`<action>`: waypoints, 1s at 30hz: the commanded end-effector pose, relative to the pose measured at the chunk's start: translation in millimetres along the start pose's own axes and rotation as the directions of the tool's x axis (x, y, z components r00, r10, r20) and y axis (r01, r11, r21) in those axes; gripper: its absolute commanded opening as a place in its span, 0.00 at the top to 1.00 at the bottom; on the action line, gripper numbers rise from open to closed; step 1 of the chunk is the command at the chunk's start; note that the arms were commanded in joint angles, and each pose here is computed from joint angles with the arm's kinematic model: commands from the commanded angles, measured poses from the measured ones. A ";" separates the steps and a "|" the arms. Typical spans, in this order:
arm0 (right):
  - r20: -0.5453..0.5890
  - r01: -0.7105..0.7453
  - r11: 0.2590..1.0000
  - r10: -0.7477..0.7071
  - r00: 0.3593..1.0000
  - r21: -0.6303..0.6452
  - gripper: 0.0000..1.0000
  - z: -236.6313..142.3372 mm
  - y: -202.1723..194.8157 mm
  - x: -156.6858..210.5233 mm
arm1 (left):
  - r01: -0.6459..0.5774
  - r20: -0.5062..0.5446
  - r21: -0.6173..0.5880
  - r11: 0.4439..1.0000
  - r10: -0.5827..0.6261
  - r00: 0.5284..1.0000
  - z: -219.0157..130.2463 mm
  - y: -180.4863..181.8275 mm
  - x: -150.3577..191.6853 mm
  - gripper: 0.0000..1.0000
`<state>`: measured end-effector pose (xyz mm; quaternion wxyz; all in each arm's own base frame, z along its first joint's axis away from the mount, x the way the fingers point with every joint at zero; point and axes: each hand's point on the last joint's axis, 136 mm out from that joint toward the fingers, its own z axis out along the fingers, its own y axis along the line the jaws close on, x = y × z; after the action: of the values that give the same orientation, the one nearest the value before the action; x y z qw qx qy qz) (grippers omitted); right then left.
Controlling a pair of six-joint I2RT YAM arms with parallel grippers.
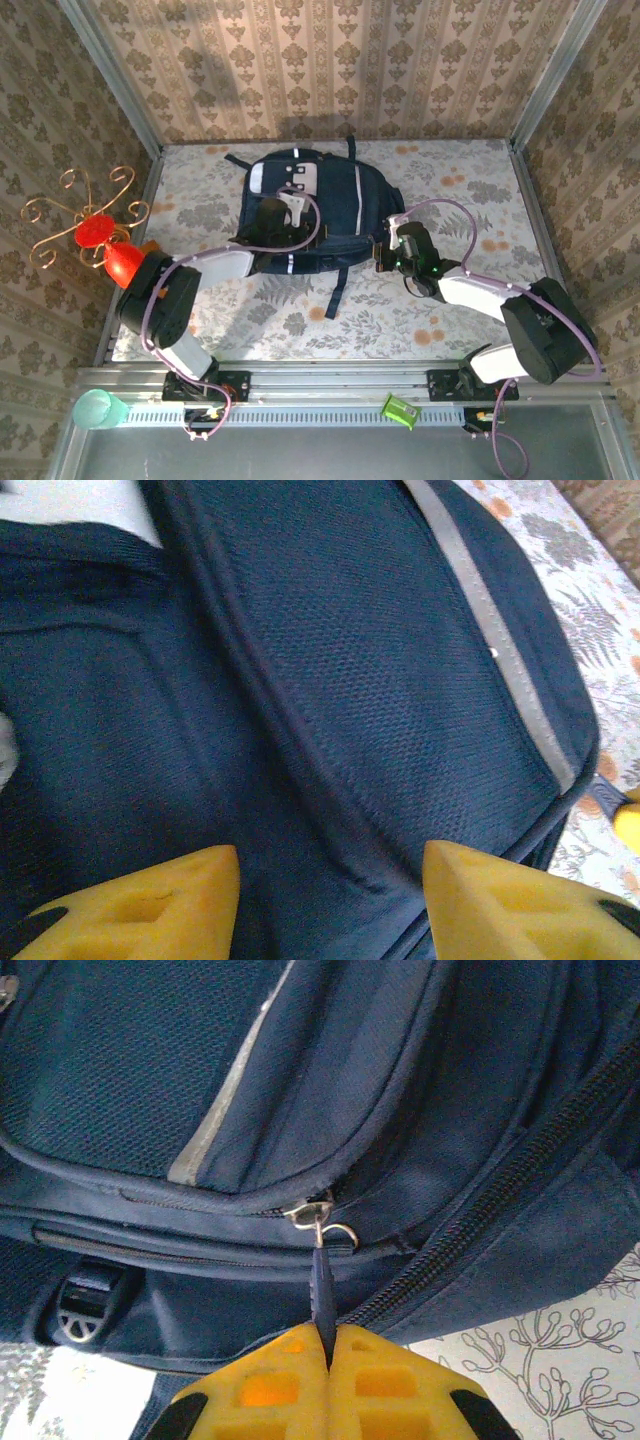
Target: Pack books, pencil case, and school supplies into a backpack
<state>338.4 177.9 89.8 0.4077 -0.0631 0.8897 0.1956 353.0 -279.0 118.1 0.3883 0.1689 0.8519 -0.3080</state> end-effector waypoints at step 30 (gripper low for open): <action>0.004 -0.046 0.987 0.047 0.999 -0.151 1.00 -13.1 24.2 -3.0 | -0.976 0.028 0.137 0.169 0.984 0.174 54.8 -73.9 22.3 0.57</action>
<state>330.9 188.8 101.7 0.4021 -0.0671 0.8791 0.2470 328.3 -370.5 107.0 0.4687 0.6898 0.5491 -0.0542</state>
